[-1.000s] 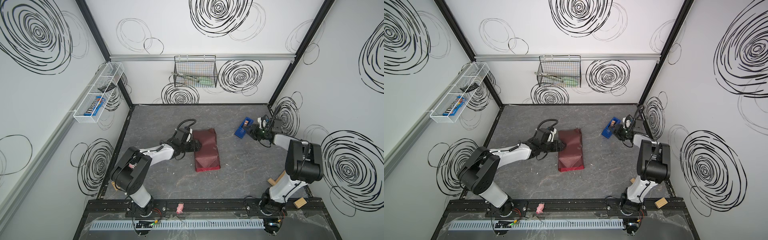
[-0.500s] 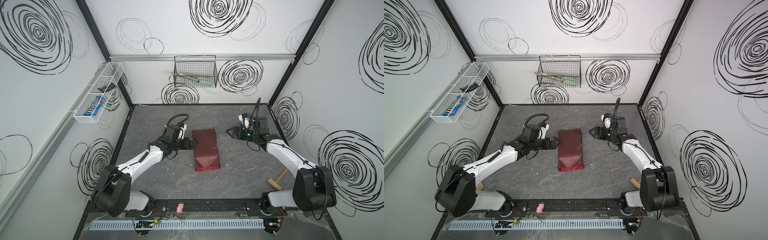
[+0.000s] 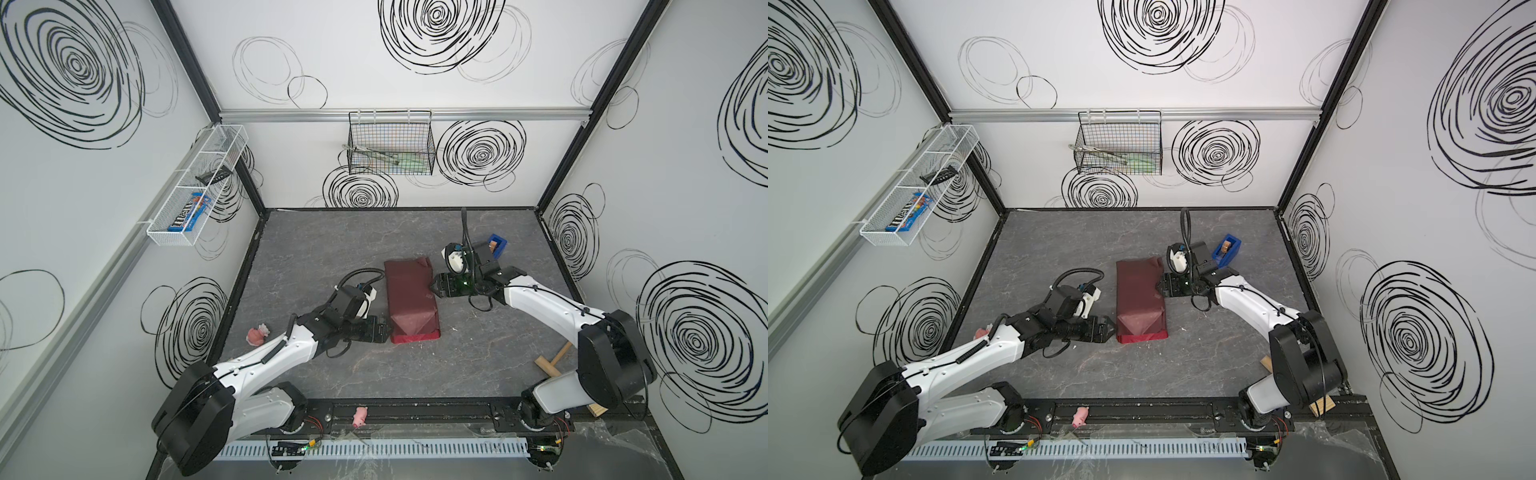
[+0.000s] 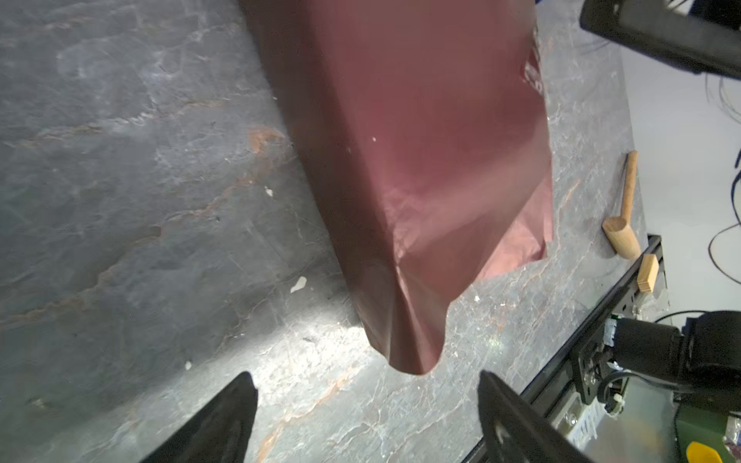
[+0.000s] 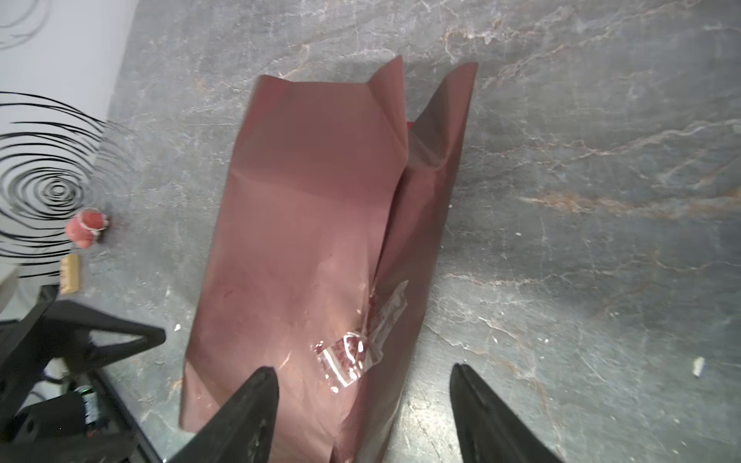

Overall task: Wrap a gift box in wrapping paper
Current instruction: Wrap the gift box with the wrapping paper.

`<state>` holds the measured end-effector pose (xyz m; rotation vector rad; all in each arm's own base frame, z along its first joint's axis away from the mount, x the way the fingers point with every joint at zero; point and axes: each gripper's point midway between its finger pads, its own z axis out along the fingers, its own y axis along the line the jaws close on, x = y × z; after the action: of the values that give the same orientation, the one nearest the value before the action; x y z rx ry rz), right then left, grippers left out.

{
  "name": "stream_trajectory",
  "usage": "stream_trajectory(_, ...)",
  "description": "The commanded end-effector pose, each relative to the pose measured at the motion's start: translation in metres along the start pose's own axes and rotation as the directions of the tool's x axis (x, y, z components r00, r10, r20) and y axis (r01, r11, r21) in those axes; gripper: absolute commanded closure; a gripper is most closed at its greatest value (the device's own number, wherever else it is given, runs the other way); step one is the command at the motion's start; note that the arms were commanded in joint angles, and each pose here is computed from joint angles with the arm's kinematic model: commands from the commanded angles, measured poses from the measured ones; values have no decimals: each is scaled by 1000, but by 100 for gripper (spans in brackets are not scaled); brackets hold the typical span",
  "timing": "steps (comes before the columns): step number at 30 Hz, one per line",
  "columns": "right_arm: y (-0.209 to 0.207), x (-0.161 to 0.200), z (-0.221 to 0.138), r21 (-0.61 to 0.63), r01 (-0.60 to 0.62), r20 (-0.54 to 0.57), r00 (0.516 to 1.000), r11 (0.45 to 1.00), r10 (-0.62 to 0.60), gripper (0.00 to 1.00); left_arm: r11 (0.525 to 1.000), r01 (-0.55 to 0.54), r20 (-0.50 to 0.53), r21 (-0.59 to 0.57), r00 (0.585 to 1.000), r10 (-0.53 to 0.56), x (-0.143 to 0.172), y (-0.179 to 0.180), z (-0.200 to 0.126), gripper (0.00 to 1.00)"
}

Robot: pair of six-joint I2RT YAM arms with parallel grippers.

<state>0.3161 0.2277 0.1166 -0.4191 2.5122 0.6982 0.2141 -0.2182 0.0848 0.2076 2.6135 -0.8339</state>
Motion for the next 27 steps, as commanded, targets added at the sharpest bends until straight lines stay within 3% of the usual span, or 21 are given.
stream_trajectory(1, -12, 10, 8, 60, -15, -16, 1000, 998, 16, 27, 1000, 17, 52, 17, 998, -18, -8, -8, 3, 11)
stream_trajectory(13, -8, 16, 30, 25, 0, -37, 999, 1000, 1, 25, 999, 37, 39, -36, 999, -36, 6, 2, 19, 11)
stream_trajectory(18, -9, 23, 38, 10, -15, -60, 998, 1000, 15, 33, 999, 33, 33, -33, 999, -32, 9, 1, 20, 11)
stream_trajectory(27, -15, 38, 47, 17, -33, -94, 995, 999, 35, 37, 1000, 15, 20, -12, 1000, -15, 9, -4, 20, 13)
